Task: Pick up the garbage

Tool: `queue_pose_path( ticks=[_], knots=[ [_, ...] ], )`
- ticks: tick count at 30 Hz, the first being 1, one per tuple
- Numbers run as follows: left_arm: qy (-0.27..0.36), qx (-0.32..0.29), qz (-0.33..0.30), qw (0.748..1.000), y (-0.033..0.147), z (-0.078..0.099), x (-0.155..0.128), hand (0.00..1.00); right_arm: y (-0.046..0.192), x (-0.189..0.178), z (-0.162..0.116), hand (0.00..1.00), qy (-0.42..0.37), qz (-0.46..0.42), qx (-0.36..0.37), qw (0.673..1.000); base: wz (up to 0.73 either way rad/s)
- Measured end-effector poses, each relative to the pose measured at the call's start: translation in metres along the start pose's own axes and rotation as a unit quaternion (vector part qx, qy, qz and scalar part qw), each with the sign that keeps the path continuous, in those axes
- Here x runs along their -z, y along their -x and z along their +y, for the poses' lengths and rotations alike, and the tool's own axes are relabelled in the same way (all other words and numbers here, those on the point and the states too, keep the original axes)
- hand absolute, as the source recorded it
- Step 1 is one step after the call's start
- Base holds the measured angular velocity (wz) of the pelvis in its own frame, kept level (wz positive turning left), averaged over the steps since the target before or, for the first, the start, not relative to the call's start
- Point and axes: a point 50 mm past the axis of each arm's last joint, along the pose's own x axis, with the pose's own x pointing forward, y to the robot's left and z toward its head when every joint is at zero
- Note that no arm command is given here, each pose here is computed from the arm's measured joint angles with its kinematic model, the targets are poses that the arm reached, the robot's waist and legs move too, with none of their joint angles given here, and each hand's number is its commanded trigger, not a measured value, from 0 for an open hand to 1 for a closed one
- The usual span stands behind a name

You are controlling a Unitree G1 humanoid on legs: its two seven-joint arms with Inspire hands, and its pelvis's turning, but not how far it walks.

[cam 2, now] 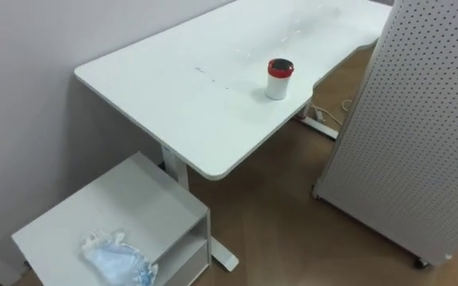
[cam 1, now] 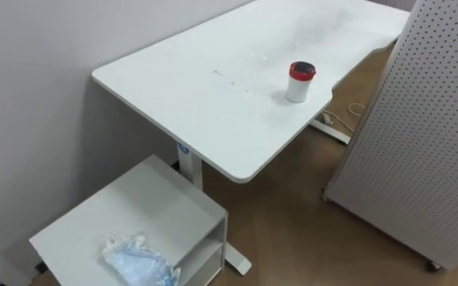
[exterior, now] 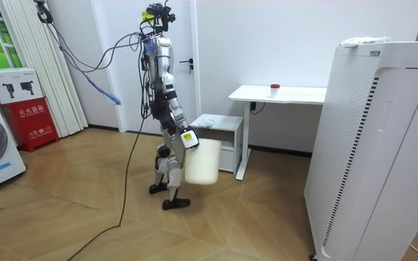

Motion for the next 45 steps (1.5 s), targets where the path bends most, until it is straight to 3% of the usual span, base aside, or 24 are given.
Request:
queue_pose_path(
  ticks=[3,8,11,22,30,39,45],
  knots=[
    [-0.024,-0.004,-0.037,0.999,-0.005,0.001,-0.027,0.0,-0.002,-0.008,0.005,1.0,0.019,-0.007,-0.009,1.0,0.06],
    [-0.065,-0.037,-0.181,0.981,-0.007,0.006,-0.128,0.0,-0.008,-0.036,0.019,1.0,0.057,-0.029,-0.037,0.997,0.04],
    [-0.076,-0.046,-0.221,0.971,-0.003,0.004,-0.16,0.0,-0.009,-0.049,0.027,1.0,0.087,-0.042,-0.054,0.994,-0.01],
    [-0.093,-0.056,-0.214,0.971,-0.005,0.003,-0.162,0.0,-0.01,-0.072,0.035,1.0,0.098,-0.07,-0.063,0.991,0.01],
    [-0.099,-0.068,-0.237,0.964,-0.001,0.002,-0.182,0.0,-0.01,-0.095,0.047,1.0,0.122,-0.099,-0.073,0.985,0.01],
    [-0.088,-0.136,-0.276,0.947,0.007,0.013,-0.213,0.0,-0.007,-0.122,0.059,1.0,0.117,-0.143,-0.079,0.98,-0.02],
    [-0.106,-0.193,-0.296,0.93,0.012,0.031,-0.226,0.0,-0.005,-0.129,0.061,1.0,0.088,-0.158,-0.083,0.98,0.01]
  ],
)
